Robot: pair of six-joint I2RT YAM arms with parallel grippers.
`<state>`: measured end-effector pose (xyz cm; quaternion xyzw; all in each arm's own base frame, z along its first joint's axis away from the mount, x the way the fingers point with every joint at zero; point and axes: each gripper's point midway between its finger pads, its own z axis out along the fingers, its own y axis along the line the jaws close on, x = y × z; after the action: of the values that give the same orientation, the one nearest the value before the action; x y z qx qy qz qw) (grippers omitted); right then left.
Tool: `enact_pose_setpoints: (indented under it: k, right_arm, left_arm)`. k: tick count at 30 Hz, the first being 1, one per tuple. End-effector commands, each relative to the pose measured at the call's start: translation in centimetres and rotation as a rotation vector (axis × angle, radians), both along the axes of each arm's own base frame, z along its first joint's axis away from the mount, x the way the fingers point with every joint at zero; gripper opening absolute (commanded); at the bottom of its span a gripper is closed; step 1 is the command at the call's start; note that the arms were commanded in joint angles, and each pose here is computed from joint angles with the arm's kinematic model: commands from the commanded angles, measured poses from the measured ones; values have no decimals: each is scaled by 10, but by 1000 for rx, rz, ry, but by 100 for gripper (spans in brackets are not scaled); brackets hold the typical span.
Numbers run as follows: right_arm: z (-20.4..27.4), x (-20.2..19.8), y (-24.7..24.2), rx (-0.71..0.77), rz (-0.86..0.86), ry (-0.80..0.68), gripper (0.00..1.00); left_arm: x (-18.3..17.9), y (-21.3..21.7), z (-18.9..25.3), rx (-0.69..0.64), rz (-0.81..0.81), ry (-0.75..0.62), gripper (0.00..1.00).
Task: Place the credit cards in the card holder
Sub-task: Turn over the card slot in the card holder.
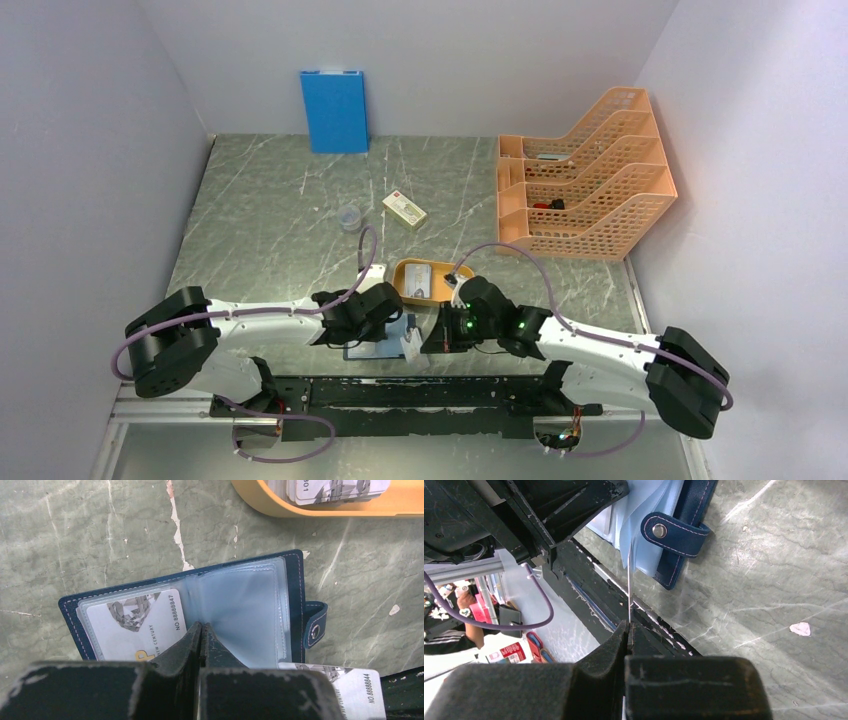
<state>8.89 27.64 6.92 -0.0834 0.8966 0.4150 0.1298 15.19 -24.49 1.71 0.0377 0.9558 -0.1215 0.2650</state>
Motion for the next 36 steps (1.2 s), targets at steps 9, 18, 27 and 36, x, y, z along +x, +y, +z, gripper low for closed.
enact_pose_setpoints:
  k: [9, 18, 27, 36]
  right_arm:
    - [6, -2, 17, 52, 58, -8, 0]
    - [8, -2, 29, 62, 88, -13, 0]
    - [12, 0, 43, 72, 109, -20, 0]
    - [11, 7, 66, 62, 123, -21, 0]
  left_arm:
    - [-6, 15, -7, 60, 3, 18, 5]
    - [0, 7, 29, -6, -2, -31, 33]
    - [1, 5, 69, -75, -3, -66, 42]
    - [-1, 34, 90, -102, 61, -122, 45]
